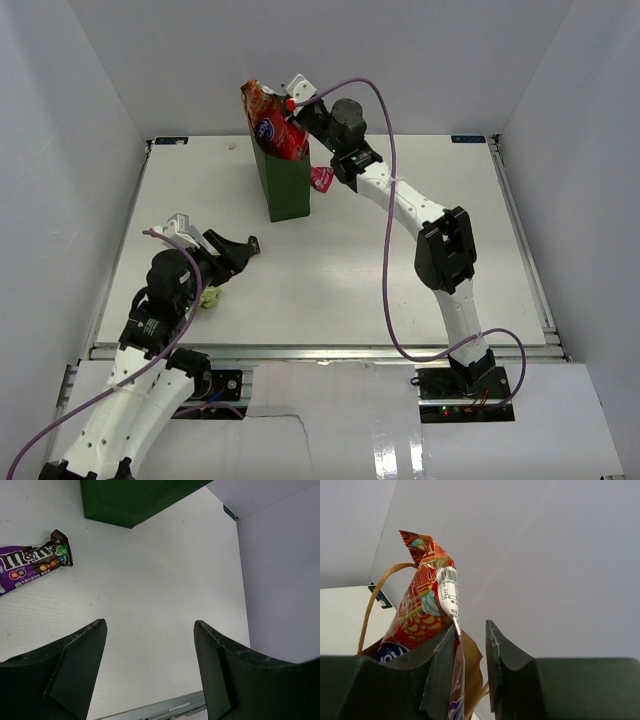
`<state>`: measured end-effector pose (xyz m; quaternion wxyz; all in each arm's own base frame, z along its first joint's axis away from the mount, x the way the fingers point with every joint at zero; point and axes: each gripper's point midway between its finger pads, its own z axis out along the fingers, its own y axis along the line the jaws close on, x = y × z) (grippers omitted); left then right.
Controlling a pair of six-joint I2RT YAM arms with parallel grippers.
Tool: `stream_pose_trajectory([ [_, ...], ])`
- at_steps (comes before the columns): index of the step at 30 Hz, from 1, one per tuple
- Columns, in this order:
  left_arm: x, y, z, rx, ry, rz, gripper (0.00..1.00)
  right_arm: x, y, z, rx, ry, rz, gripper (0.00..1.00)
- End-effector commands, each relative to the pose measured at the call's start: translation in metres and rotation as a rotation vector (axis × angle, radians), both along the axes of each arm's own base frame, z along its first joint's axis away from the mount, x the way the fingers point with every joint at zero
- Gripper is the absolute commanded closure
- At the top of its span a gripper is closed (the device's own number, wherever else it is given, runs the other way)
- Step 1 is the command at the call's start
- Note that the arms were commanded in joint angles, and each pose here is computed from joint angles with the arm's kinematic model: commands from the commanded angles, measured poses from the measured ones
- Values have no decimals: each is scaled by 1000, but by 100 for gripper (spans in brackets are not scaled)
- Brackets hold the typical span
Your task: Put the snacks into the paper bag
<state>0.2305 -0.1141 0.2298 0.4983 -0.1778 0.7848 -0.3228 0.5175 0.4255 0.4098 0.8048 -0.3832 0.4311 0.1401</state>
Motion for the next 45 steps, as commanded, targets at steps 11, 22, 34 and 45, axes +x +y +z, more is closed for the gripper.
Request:
stream_pose_trajectory([
  [11, 6, -7, -4, 41, -1, -47, 19, -49, -32, 124, 216, -218, 31, 35],
  [22, 6, -7, -8, 54, 5, -56, 19, -73, -36, 147, 234, -195, 114, 32],
  [34, 51, -5, -55, 433, 109, -189, 17, -224, -73, 6, -287, 199, 822, 2],
  [45, 108, 12, -126, 939, 111, -474, 13, -252, -176, -186, -495, 530, 601, 2],
])
